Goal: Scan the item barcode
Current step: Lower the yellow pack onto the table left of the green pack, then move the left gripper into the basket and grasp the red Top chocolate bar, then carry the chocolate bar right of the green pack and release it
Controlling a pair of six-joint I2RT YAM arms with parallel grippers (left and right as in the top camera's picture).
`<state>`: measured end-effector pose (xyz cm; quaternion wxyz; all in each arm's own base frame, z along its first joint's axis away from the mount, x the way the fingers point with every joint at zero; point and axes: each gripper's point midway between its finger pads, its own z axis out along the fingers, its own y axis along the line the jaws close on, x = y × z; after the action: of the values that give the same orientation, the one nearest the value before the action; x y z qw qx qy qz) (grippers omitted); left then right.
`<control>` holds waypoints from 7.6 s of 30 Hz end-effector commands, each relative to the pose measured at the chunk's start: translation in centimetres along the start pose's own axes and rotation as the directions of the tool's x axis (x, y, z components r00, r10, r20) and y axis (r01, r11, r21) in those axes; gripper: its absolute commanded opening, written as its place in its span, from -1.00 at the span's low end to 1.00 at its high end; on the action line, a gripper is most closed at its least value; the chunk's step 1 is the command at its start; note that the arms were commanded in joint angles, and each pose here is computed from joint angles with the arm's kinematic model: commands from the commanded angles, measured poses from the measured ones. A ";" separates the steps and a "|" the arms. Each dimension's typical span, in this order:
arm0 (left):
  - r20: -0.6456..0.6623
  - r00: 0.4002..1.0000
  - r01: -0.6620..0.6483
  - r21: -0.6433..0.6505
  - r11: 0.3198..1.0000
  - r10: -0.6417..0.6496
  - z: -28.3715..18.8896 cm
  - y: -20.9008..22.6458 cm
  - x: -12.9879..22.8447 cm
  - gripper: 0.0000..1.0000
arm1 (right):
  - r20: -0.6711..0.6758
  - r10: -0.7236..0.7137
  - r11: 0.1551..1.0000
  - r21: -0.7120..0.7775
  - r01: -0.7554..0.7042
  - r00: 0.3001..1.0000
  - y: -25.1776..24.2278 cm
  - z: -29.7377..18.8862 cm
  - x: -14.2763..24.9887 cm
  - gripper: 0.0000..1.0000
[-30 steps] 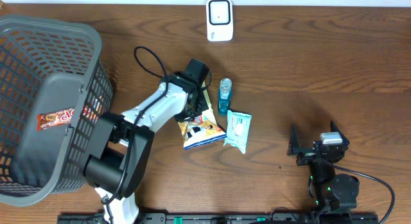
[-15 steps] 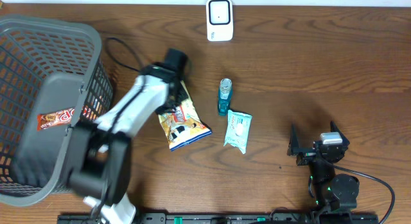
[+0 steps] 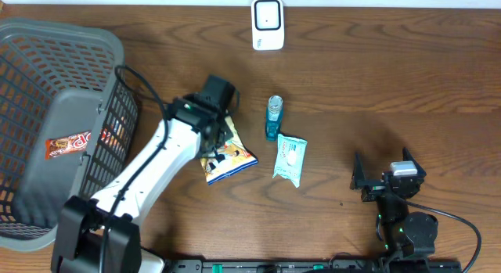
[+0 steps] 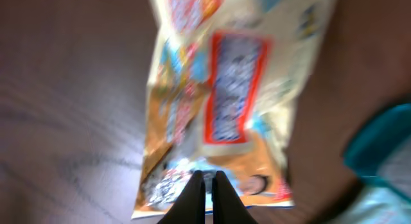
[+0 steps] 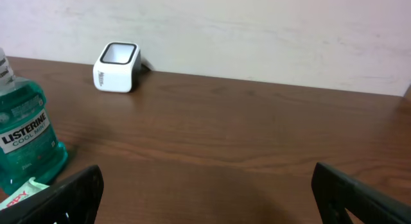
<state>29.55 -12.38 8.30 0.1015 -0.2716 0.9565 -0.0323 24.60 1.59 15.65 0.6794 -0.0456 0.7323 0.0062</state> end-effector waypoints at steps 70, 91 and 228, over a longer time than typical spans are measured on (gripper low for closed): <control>0.745 0.663 -0.175 0.240 0.955 -0.066 -23.5 1.4 -12.1 0.89 | -0.004 0.014 1.000 0.015 -0.014 1.000 -0.3 0.0 0.1 0.98; 0.547 0.531 0.704 0.140 0.696 -0.647 -19.4 25.9 -21.4 0.92 | -0.004 0.014 1.000 0.015 -0.014 1.000 -0.3 0.0 0.1 0.98; 0.599 0.639 -0.759 0.388 0.523 0.482 -16.0 -21.1 2.2 -0.85 | -0.005 0.014 1.000 0.015 -0.014 1.000 -0.3 0.0 0.2 0.98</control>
<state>35.77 -28.36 27.55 0.3795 0.0402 0.8841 -0.2698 24.60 1.58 15.64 0.6793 -0.0455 0.7325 0.0061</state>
